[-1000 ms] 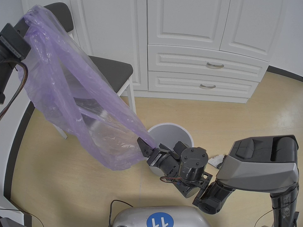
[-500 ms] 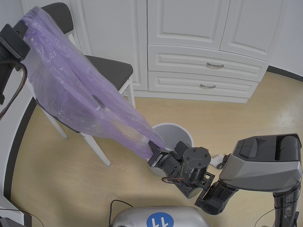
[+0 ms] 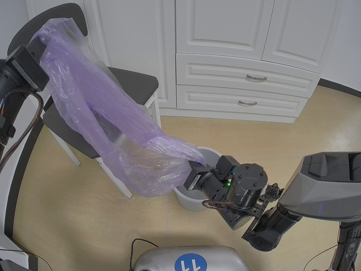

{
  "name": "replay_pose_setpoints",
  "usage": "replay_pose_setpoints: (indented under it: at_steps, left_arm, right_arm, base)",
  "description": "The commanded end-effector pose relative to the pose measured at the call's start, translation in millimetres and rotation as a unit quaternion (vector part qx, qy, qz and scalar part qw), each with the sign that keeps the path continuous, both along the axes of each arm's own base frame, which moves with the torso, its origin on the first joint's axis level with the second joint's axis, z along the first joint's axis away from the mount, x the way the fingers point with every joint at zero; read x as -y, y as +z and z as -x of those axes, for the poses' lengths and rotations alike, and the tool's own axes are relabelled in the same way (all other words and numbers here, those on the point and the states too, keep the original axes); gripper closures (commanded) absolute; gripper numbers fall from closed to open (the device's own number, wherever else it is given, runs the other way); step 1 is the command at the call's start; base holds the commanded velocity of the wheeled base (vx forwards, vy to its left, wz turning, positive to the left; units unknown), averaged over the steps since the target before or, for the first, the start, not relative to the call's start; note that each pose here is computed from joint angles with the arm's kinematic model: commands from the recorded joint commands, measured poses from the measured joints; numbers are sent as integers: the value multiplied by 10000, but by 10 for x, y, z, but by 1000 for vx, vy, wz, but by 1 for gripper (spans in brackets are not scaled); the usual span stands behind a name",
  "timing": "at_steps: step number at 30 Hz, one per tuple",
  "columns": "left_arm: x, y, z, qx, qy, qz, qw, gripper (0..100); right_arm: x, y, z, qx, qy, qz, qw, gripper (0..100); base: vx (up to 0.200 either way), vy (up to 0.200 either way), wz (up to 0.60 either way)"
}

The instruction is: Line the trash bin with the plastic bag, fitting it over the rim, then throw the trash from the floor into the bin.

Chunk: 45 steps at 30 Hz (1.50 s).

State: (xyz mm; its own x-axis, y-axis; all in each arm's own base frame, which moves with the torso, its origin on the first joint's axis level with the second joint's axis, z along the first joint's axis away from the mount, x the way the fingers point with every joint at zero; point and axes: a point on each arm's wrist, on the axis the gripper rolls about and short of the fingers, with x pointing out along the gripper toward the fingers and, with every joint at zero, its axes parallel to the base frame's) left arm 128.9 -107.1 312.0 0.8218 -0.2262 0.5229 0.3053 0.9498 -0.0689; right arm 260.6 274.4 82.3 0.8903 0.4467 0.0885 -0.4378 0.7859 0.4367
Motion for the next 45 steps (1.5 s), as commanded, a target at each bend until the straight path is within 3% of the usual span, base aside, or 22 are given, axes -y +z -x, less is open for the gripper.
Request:
replay_pose_setpoints:
  at_steps: [1, 7, 13, 17, 21, 25, 28, 31, 32, 34, 35, 36, 39, 42, 43, 44, 45]
  left_arm:
    - [24, -116, -36, -277, 24, -256, 9993, 100]
    - [81, -334, -95, -856, -24, -824, 9929, 100]
    - [162, -462, -183, -1148, -30, -1051, 9878, 100]
    - [200, -554, -224, -1293, -30, -1183, 9845, 100]
    - [221, -636, -248, -1415, -30, -1295, 9814, 100]
    - [257, -703, -293, -1538, 3, -1379, 9784, 100]
    - [268, -758, -320, -1629, 36, -1461, 9758, 100]
    - [230, -810, -400, -1730, 222, -1494, 9733, 100]
    - [230, -810, -400, -1730, 222, -1494, 9733, 100]
    - [209, -842, -474, -1776, 379, -1511, 9717, 100]
    - [209, -842, -474, -1776, 379, -1511, 9717, 100]
    - [180, -841, -474, -1780, 438, -1495, 9716, 100]
    - [157, -831, -457, -1763, 468, -1469, 9722, 100]
    - [139, -821, -455, -1765, 554, -1431, 9723, 100]
    - [123, -802, -439, -1751, 633, -1377, 9728, 100]
    - [120, -803, -435, -1753, 640, -1375, 9728, 100]
    - [106, -796, -420, -1745, 676, -1349, 9730, 100]
  right_arm:
    - [270, 320, -25, 477, -392, 154, 9980, 100]
    - [602, 815, 172, 897, -605, 293, 9937, 100]
    - [892, 1225, 386, 994, -768, 353, 9914, 100]
    - [1126, 1484, 650, 729, -759, 851, 9908, 100]
    - [1175, 1713, 705, 644, -752, 1279, 9868, 100]
    - [1434, 1762, 833, 394, -1024, 2075, 9721, 100]
    - [1597, 1691, 1012, 421, -1014, 2329, 9663, 100]
    - [1705, 1590, 1095, 487, -1159, 2916, 9482, 100]
    - [1705, 1590, 1095, 487, -1159, 2916, 9482, 100]
    - [1796, 1520, 1182, 530, -1396, 3356, 9301, 100]
    - [1796, 1520, 1182, 530, -1396, 3356, 9301, 100]
    - [1827, 1478, 1204, 480, -1636, 3632, 9160, 100]
    - [1850, 1447, 1204, 356, -1954, 3831, 9021, 100]
    - [1865, 1416, 1197, 268, -2104, 3941, 8943, 100]
    - [1903, 1379, 1187, 200, -2199, 4070, 8863, 100]
    - [1909, 1382, 1187, 202, -2214, 4078, 8856, 100]
    - [1938, 1363, 1180, 166, -2277, 4176, 8795, 100]
  base:
    - [0, 0, 0]
    - [0, 0, 0]
    - [0, 0, 0]
    - [0, 0, 0]
    - [0, 0, 0]
    - [0, 0, 0]
    - [0, 0, 0]
    - [0, 0, 0]
    - [0, 0, 0]
    - [0, 0, 0]
    - [0, 0, 0]
    - [0, 0, 0]
    - [0, 0, 0]
    - [0, 0, 0]
    - [0, 0, 0]
    - [0, 0, 0]
    - [0, 0, 0]
